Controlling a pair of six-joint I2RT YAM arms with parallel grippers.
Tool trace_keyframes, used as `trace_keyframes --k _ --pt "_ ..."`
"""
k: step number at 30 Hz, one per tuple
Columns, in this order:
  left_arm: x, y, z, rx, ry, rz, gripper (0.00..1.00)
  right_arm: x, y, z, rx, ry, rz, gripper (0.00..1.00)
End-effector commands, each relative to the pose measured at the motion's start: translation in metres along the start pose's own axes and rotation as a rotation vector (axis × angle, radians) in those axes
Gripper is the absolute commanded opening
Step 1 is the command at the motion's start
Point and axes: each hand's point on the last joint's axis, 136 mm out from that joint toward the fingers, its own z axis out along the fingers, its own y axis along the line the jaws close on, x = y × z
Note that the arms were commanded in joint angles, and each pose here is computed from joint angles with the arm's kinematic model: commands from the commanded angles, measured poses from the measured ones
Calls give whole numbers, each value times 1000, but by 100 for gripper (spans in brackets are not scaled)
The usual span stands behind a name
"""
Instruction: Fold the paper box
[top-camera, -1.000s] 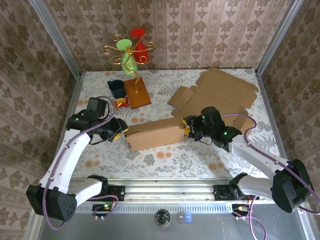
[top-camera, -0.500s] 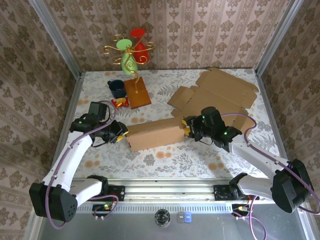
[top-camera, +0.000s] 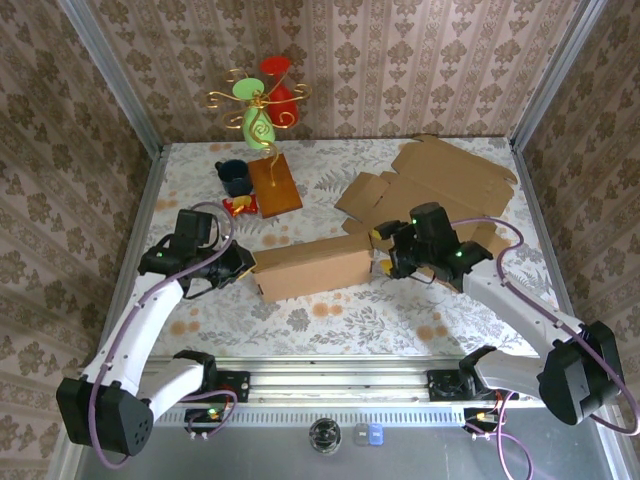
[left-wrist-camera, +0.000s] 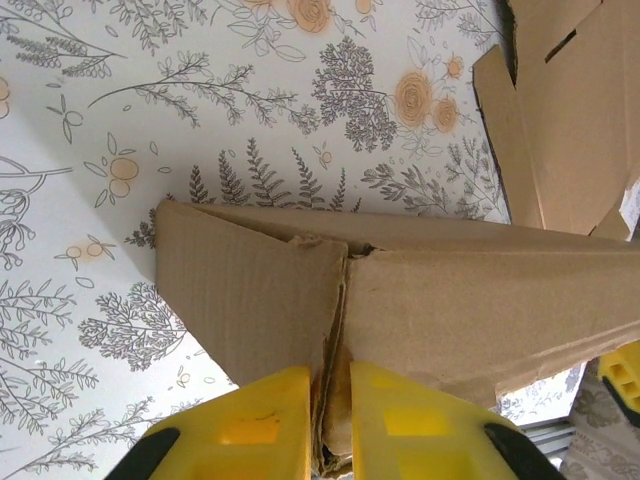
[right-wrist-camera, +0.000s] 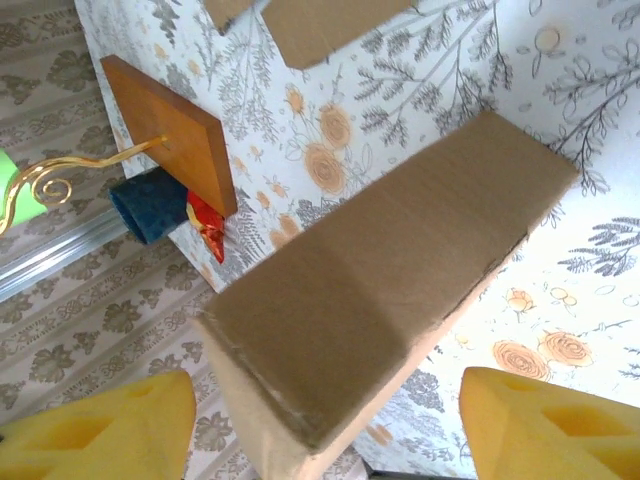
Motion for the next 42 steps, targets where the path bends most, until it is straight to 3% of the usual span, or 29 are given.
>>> trace_keyframes --k 1,8,14,18,27,34,42 --pt "10 22 8 -85 25 35 16 2 2 -8 21 34 5 75" --pt "12 18 13 -77 31 64 14 3 2 10 12 163 162 77" --pt "14 21 13 -103 25 91 14 4 10 23 21 232 199 86" --pt "14 22 14 -108 16 108 14 8 5 33 49 301 220 86" --pt "8 16 14 -103 -19 147 13 11 -14 67 109 420 191 82" --pt "4 17 12 -117 -47 171 15 13 -21 75 87 483 168 72" --pt "-2 8 1 -93 -91 171 29 16 -20 71 35 482 146 62"
